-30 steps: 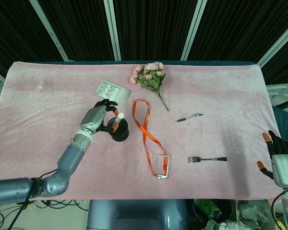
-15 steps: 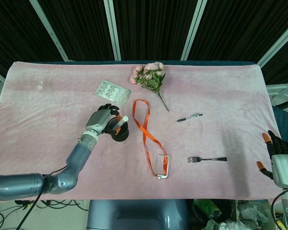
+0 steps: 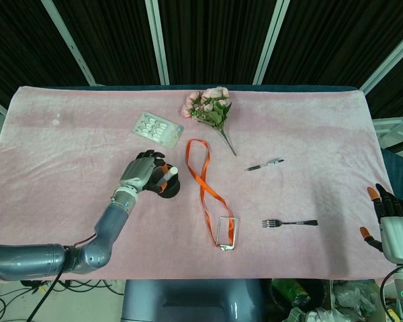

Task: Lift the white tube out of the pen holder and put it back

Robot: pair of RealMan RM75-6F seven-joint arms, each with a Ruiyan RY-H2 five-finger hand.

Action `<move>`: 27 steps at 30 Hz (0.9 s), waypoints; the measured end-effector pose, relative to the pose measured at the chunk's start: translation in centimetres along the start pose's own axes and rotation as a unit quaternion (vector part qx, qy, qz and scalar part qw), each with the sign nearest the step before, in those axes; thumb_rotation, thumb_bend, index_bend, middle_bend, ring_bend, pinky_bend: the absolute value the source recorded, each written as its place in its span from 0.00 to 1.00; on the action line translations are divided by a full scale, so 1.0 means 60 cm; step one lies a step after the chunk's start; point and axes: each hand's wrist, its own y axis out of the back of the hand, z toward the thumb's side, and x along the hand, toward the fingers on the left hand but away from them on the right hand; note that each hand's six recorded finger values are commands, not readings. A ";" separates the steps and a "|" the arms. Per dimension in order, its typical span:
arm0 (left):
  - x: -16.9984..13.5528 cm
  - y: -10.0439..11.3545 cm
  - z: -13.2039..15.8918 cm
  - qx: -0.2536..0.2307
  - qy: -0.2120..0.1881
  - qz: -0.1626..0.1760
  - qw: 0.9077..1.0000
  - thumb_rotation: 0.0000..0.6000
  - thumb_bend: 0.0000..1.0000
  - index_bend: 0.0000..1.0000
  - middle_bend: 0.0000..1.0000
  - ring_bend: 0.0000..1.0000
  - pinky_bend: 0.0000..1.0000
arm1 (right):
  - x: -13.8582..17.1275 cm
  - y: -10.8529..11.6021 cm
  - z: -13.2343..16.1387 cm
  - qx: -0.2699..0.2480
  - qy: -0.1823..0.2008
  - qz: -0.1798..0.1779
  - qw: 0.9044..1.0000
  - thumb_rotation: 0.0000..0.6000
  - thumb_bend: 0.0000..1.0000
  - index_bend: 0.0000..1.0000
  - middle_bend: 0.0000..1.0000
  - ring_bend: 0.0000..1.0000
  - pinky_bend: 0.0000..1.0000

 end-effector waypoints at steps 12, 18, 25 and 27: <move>0.001 -0.006 0.000 0.012 0.003 -0.008 1.000 1.00 0.36 0.36 0.13 0.00 0.00 | 0.000 0.000 0.000 0.000 0.000 -0.001 1.000 1.00 0.16 0.00 0.04 0.12 0.18; -0.002 -0.005 0.002 0.016 0.003 -0.004 1.000 1.00 0.36 0.35 0.13 0.00 0.00 | -0.001 0.001 0.000 0.000 -0.001 -0.002 1.000 1.00 0.16 0.00 0.04 0.12 0.18; -0.007 0.004 -0.001 0.020 0.003 0.001 1.000 1.00 0.36 0.35 0.13 0.00 0.00 | 0.000 0.002 0.000 -0.001 0.001 -0.004 1.000 1.00 0.15 0.00 0.04 0.12 0.18; -0.009 0.007 -0.001 0.018 0.003 0.002 1.000 1.00 0.36 0.35 0.13 0.00 0.00 | 0.000 0.002 0.000 -0.001 0.000 -0.003 1.000 1.00 0.15 0.00 0.04 0.12 0.18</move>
